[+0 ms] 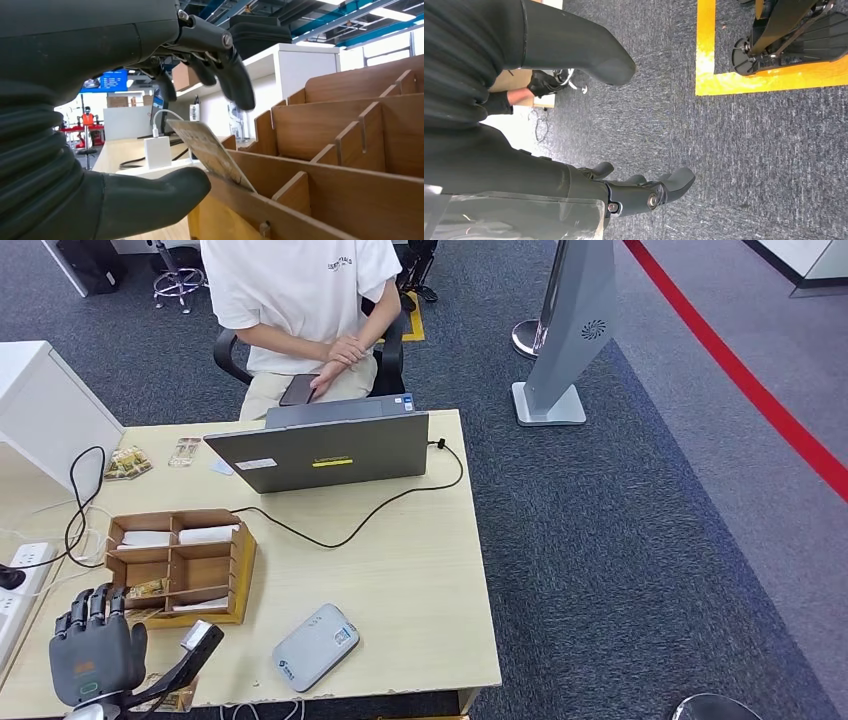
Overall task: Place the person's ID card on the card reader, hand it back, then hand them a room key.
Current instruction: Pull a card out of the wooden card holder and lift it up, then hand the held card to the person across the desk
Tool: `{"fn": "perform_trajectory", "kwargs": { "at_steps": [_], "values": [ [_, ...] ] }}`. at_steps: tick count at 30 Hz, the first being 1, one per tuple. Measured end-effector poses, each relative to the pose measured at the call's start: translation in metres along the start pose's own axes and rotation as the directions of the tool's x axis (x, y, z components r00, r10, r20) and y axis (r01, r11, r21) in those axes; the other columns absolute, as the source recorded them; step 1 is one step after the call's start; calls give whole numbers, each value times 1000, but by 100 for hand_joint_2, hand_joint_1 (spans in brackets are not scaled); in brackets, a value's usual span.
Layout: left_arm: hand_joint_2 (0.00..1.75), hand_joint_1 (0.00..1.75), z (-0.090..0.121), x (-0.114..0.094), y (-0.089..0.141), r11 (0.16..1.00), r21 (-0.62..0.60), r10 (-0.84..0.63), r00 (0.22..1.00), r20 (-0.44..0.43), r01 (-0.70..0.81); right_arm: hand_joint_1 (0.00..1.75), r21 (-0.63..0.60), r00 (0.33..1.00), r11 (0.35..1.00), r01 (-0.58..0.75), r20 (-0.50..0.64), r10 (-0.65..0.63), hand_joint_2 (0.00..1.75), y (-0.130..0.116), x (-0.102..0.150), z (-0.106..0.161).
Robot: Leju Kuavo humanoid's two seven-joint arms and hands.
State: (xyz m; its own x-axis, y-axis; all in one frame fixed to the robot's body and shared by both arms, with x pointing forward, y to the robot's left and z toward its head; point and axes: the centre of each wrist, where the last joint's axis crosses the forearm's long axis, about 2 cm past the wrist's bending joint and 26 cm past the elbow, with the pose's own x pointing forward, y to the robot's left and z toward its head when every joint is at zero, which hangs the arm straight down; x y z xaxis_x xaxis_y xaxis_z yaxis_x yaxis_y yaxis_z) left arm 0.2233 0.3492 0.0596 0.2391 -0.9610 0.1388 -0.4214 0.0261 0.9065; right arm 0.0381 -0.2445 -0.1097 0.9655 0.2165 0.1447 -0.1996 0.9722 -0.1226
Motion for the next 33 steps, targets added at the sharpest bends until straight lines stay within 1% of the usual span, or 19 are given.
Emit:
{"fn": "perform_trajectory", "kwargs": {
  "at_steps": [6,25,27,29,31,33],
  "values": [
    [175,175,4,-1,-4,1000,-19,9,1000,-17,-10,0,0,1000,1000,0,3,0,175,0,0,0],
    [175,175,4,-5,-10,999,-37,6,999,-41,-8,0,0,1000,1000,1,3,-1,175,0,0,0],
    [175,175,4,-2,-10,999,-40,13,998,-54,-15,0,0,1000,1000,3,-3,-3,175,0,0,0],
    [175,175,4,5,-7,997,-71,16,997,-77,-22,0,0,1000,1000,6,-7,-6,175,0,0,0],
    [175,175,0,15,4,991,-133,9,997,-80,-19,0,0,1000,1000,12,-9,-12,175,0,-1,0],
    [175,175,-7,29,20,979,-202,-7,999,-42,-1,0,0,1000,1000,20,-11,-20,175,0,-1,0]
  ]
}}
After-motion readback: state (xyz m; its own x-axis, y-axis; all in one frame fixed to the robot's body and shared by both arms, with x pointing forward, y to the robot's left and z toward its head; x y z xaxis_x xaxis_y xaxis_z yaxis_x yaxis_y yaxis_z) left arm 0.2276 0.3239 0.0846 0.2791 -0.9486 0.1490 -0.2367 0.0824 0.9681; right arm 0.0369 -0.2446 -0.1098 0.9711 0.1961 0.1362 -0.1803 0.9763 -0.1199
